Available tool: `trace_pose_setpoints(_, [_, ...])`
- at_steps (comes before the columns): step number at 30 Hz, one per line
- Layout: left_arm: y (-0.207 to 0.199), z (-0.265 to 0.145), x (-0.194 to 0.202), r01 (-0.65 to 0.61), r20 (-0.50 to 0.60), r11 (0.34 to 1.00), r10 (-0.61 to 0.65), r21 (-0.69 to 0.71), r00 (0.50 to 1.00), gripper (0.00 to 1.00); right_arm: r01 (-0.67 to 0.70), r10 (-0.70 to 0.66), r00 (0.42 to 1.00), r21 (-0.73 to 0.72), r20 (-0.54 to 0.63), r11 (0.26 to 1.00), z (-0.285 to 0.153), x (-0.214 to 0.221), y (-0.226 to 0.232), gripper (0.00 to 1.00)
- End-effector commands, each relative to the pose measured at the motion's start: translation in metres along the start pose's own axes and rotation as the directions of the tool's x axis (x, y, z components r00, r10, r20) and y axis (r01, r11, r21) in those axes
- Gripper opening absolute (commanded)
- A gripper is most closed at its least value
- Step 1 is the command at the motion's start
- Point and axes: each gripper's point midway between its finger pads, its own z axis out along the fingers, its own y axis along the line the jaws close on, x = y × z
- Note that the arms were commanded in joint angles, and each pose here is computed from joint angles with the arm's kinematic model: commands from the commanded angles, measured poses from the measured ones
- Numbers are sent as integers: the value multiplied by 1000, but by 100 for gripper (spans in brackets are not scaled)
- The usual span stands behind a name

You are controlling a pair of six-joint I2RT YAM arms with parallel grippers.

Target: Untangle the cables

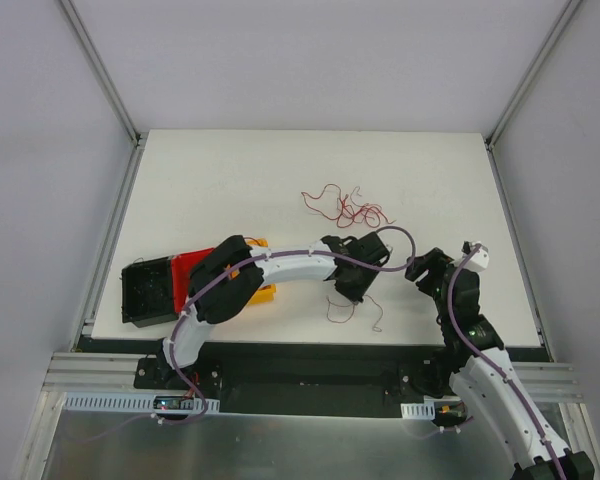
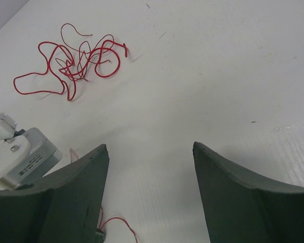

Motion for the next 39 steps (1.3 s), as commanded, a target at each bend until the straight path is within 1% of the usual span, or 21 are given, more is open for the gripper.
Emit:
trace_pose_setpoints(1, [44,-18,12,-14,38,975,23,-221,999,0,-12,13,999,-20,44,1000,2,-12,7,70])
trace_pose_setpoints(4, [54,-57,4,-37,125,962,73,-271,990,0,-11,11,999,-16,36,1000,3,-9,5,70])
trace_pose_setpoints(6, [56,-91,-4,-57,194,958,115,-281,974,0,-5,5,1000,-16,21,1000,3,-7,5,70])
trace_pose_setpoints(7, [59,-106,-7,-73,224,953,144,-295,964,0,-10,11,999,-33,36,999,4,-11,10,70])
trace_pose_setpoints(9, [70,-134,-10,-100,268,932,201,-349,942,0,-6,7,1000,-33,23,999,6,-9,10,70])
trace_pose_setpoints(12, [101,-171,-4,-112,284,881,266,-460,921,0,-4,4,1000,-36,4,999,8,-5,12,70])
trace_pose_setpoints(13, [118,-181,1,-111,269,850,283,-514,921,0,-4,4,1000,-36,-1,999,9,-4,11,70])
trace_pose_setpoints(15, [149,-205,9,-69,262,794,279,-604,924,0,-4,3,1000,-41,-13,999,10,-1,12,70])
trace_pose_setpoints(17, [182,-227,21,-37,229,713,273,-700,934,0,-3,2,1000,-39,-20,999,12,0,12,70])
trace_pose_setpoints(20, [216,-251,37,-13,192,621,261,-783,946,0,-3,1,999,-43,-32,999,13,3,13,70])
trace_pose_setpoints(21, [223,-253,42,-15,178,602,260,-798,949,0,-4,2,999,-43,-33,999,14,3,13,70])
trace_pose_setpoints(22, [234,-258,48,-32,142,563,264,-826,954,0,-4,3,999,-42,-39,999,15,5,14,70])
trace_pose_setpoints(24, [241,-253,52,-64,95,534,264,-843,960,0,-4,3,999,-41,-47,999,16,7,13,70])
trace_pose_setpoints(27, [243,-236,54,-117,26,531,254,-840,967,0,-6,4,999,-42,-50,999,16,7,14,70])
trace_pose_setpoints(31, [252,-215,68,-190,-94,498,212,-846,973,0,-5,3,999,-37,-51,999,17,8,12,70])
trace_pose_setpoints(32, [252,-212,71,-205,-118,501,200,-841,973,0,-5,3,999,-37,-51,999,17,8,12,70])
trace_pose_setpoints(33, [249,-209,73,-216,-129,526,197,-823,972,0,-7,5,999,-36,-52,999,17,8,12,70])
trace_pose_setpoints(34, [243,-205,75,-184,-102,568,174,-802,979,0,-7,5,999,-34,-53,999,17,8,11,70])
trace_pose_setpoints(36, [224,-193,79,-158,-69,686,156,-711,985,0,-9,7,998,-40,-55,999,17,8,13,70])
trace_pose_setpoints(37, [214,-190,79,-127,-34,736,139,-665,990,0,-10,8,998,-39,-57,999,18,8,13,70])
trace_pose_setpoints(39, [195,-183,81,-69,24,820,101,-568,995,0,-9,6,998,-40,-65,999,18,9,13,70])
